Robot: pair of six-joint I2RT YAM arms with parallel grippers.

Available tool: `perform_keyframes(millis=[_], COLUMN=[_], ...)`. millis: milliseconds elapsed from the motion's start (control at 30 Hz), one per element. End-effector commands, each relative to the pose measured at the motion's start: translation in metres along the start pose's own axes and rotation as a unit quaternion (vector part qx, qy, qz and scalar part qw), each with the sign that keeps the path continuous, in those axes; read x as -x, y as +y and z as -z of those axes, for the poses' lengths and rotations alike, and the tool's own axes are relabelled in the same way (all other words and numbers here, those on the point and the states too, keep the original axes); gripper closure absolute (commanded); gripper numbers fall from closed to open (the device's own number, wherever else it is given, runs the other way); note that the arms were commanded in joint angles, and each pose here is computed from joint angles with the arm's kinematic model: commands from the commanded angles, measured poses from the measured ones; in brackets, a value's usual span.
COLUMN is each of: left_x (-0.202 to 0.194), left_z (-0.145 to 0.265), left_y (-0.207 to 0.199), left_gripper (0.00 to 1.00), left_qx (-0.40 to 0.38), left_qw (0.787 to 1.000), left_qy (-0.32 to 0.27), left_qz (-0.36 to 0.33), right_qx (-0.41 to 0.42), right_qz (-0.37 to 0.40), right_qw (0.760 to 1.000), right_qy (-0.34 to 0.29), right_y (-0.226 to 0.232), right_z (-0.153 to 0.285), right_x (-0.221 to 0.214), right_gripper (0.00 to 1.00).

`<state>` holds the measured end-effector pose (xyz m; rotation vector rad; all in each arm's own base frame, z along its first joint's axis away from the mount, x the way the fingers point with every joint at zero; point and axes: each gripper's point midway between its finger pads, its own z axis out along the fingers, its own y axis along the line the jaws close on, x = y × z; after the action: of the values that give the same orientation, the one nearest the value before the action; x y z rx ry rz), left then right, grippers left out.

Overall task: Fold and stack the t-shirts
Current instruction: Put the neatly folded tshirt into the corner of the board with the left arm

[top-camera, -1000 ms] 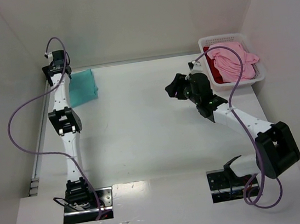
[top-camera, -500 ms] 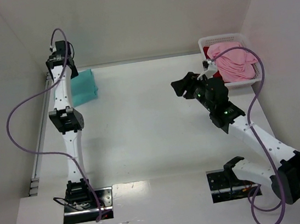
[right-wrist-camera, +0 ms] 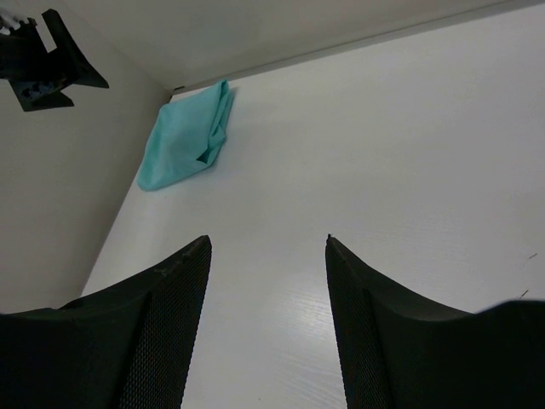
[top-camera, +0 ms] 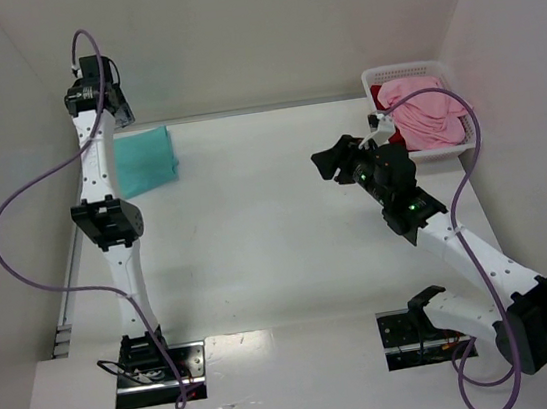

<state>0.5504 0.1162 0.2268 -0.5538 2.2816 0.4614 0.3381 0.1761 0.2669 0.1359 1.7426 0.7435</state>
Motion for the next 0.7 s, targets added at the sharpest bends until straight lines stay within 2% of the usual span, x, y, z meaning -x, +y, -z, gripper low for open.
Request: perform_keyframes(millis=[0,67,133,267,333,367,433,467,500,567,600,633,667], left_x=[0.020,0.010,0.016,0.012,0.002,0.009,-0.011,-0.002,-0.001,-0.024,-0.016,-0.024,-0.013], left_z=[0.014,-0.003,0.007,0.006,0.004,0.018,0.017,0.039,0.044,0.056,0.056,0.060,0.091], left_y=[-0.012,-0.025,-0.035,-0.040,-0.037,-0.032,-0.040,-0.033,-0.031,-0.015,-0.014,-0.010,0.013], left_gripper=[0.13,0.13,0.12,0.12,0.12,0.12,0.12,0.12,0.12,0.09,0.07,0.04,0.00], left_qx=[-0.051,-0.068,-0.087,-0.069,-0.064,-0.066,-0.083,-0.092,-0.093,-0.078,-0.079,-0.076,-0.077], left_qw=[0.998,0.997,0.995,0.997,0.998,0.998,0.995,0.994,0.994,0.995,0.995,0.996,0.996], left_qy=[-0.028,-0.017,-0.031,-0.034,-0.015,-0.021,0.015,0.005,0.002,0.027,-0.008,-0.012,-0.051], left_qz=[0.025,0.021,0.030,0.006,-0.007,-0.004,-0.046,-0.049,-0.048,-0.059,-0.052,-0.034,0.002], right_qx=[0.016,0.009,0.012,0.004,-0.003,-0.004,-0.007,-0.010,-0.007,-0.002,-0.002,0.002,0.006], right_qz=[0.002,0.002,0.002,0.002,0.006,0.006,0.006,0.006,0.006,0.006,0.006,0.006,0.007], right_qw=[1.000,1.000,1.000,1.000,1.000,1.000,1.000,1.000,1.000,0.999,0.999,0.999,1.000], right_qy=[-0.017,-0.015,-0.019,-0.025,-0.024,-0.024,-0.026,-0.022,-0.027,-0.034,-0.035,-0.032,-0.030], right_y=[0.009,0.005,0.006,0.005,0.002,0.002,0.000,-0.001,0.001,0.004,0.004,0.005,0.008], right_z=[0.005,0.005,0.006,0.006,0.006,0.006,0.006,0.006,0.009,0.010,0.010,0.010,0.011], right_x=[0.008,0.005,0.008,0.012,0.011,0.011,0.012,0.010,0.013,0.017,0.017,0.017,0.015], right_gripper=[0.38,0.35,0.35,0.33,0.33,0.33,0.32,0.32,0.32,0.31,0.31,0.30,0.30])
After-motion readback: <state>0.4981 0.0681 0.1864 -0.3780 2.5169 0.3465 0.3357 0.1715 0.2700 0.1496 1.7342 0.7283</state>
